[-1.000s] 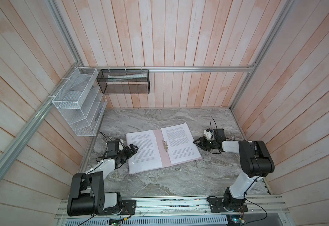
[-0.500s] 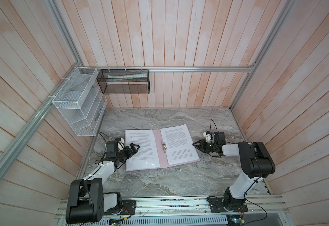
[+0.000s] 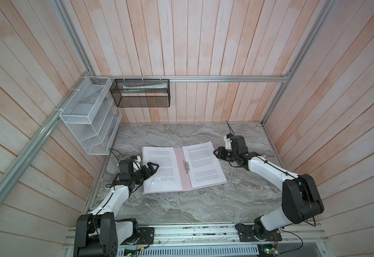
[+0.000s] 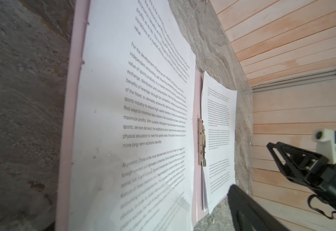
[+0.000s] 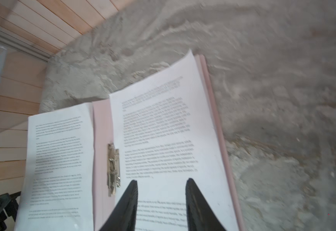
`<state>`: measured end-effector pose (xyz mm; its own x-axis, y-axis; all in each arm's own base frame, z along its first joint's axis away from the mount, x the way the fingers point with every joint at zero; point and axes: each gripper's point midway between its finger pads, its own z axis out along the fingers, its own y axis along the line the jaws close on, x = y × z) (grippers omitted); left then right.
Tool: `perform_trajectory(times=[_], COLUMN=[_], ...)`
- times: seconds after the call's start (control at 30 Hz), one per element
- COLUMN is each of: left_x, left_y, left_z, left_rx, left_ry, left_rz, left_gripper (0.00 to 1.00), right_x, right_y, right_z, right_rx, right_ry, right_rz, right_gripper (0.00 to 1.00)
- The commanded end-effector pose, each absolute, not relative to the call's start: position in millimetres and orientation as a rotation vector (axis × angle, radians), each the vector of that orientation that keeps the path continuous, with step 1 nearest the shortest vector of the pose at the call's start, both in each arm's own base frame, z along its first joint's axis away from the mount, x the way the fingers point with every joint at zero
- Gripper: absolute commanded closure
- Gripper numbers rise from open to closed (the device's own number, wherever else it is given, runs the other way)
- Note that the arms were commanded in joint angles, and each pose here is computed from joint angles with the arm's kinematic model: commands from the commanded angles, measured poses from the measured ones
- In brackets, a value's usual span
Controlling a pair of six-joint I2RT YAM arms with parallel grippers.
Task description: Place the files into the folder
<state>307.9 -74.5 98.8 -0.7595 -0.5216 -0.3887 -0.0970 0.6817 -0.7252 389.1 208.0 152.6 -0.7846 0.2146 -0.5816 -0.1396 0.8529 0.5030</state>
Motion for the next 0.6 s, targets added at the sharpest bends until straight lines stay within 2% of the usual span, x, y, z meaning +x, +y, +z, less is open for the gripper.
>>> perform_trajectory(times=[0.0, 0.33, 0.57], left_x=[313.1, 314.2, 313.3], left_y=[-78.0, -79.6, -79.9], left_z=[117.9, 132.1, 137.1], left_rx=[-0.422, -0.392, -0.381], left_ry=[2.264, 2.241, 2.234], left_rz=[-0.977, -0.988, -0.987], left_gripper=[0.0, 0.0, 0.0], right_x=[384.1, 381.4, 367.5], right_y=[226.4, 339.6, 369.3], right_z=[132.1, 92.9, 59.8], right_rx=[-0.024, -0.305, -0.398], right_ry=[2.46, 2.557, 2.618], right_rz=[0.556, 0.581, 0.527], right_gripper=[0.65, 0.7, 0.71])
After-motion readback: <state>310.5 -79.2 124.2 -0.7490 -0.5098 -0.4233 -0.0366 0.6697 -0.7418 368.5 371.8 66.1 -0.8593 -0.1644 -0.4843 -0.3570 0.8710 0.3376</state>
